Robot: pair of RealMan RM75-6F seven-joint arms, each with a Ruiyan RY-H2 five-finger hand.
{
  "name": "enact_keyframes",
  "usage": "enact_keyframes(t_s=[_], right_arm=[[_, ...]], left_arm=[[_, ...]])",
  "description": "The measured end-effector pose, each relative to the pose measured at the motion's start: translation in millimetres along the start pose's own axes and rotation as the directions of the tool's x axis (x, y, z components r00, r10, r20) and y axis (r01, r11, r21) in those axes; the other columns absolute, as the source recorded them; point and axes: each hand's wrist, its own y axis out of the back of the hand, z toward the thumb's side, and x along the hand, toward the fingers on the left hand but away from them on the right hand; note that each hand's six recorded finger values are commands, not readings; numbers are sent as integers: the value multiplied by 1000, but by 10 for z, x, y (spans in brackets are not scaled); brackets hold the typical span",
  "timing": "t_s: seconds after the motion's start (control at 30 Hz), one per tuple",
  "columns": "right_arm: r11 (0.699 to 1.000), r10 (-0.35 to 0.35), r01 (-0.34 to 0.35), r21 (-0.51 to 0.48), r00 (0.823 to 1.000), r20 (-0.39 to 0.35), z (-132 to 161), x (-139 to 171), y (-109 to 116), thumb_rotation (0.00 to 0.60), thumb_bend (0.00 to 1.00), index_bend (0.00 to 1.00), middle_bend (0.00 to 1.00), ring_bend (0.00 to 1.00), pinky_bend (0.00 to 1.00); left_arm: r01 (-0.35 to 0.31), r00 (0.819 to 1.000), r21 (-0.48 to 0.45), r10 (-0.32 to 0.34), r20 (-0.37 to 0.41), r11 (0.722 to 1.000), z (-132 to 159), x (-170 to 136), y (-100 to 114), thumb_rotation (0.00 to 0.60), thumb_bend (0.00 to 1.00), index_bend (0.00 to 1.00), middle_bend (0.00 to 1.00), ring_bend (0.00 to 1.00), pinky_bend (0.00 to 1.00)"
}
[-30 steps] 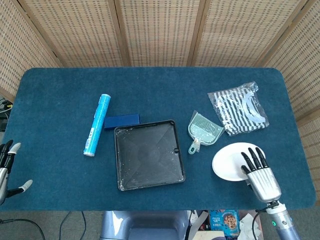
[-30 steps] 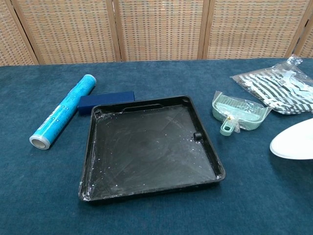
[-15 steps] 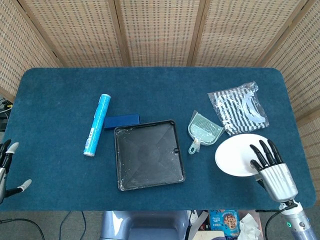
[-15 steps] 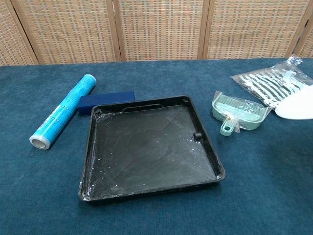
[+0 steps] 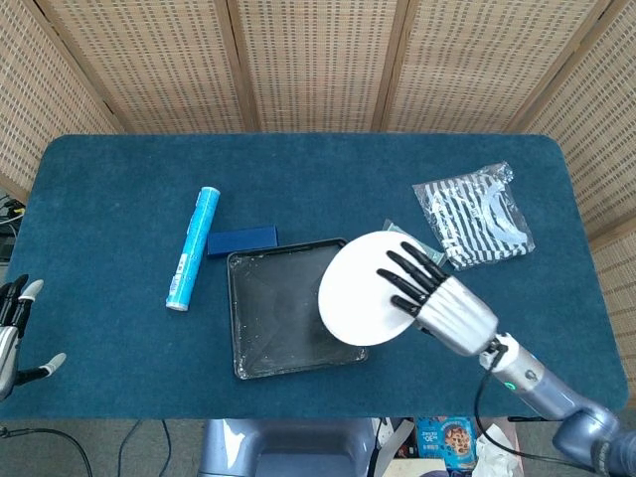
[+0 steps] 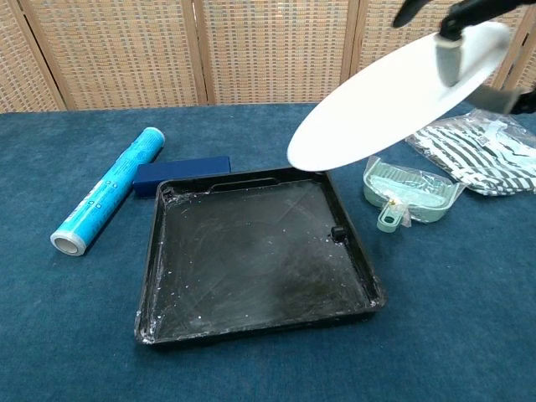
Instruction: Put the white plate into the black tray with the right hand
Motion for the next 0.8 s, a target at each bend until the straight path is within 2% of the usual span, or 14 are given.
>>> enact_keyframes(t_s=[0.17,0.3,0.5,0.57,0.6,0.63,0.67,0.7,0.73,0.77,0.8], right_arm=[[996,81,-78,31,990,-117,169,-473,-362,600,480,642,226,0,28],[995,98,-92,40,980,-172,309,-753,-570,600,480,642,225,0,28],[991,137,-131,40,961,-241,535,-980,-851,600,479,642,226,0,28],[990,142,-138,33,956,-256,601,-1020,-933,600,450,640,226,0,28],[990,142,-138,34,955,-262,624,-1038,-960,600,359,597,225,0,28],[990,143,-138,38,953,-267,645,-1055,-985,600,229,487,210,0,27],[990,144,-138,42,951,-272,667,-1073,-1012,600,139,382,189,0,22],[989,146,-138,49,949,-279,693,-1095,-1046,600,43,200,143,0,13],[988,151,-139,59,947,-283,709,-1112,-1073,600,10,89,99,0,6],[987,158,-143,73,946,-283,705,-1117,-1092,600,1,25,61,0,0],[985,169,-149,91,945,-279,692,-1120,-1115,600,0,2,37,0,0]], left_arm=[[15,1000,5,-15,-22,1000,-20,82,-50,600,0,0,0,0,0],[24,999,5,-24,-44,1000,-46,139,-76,600,0,0,0,0,0],[43,996,7,-43,-72,999,-84,218,-124,600,0,0,0,0,0],[50,996,11,-49,-80,999,-93,249,-142,600,0,0,0,0,0],[55,995,13,-54,-84,998,-96,267,-155,600,0,0,0,0,0],[59,995,14,-57,-85,998,-94,279,-164,600,0,0,0,0,0],[63,994,14,-62,-85,998,-90,289,-174,600,0,0,0,0,0],[69,994,13,-68,-83,998,-83,300,-185,600,0,0,0,0,0],[71,994,12,-70,-82,997,-78,308,-188,600,0,0,0,0,0],[71,994,13,-70,-82,997,-76,311,-188,600,0,0,0,0,0],[70,994,16,-69,-82,997,-75,312,-187,600,0,0,0,0,0]])
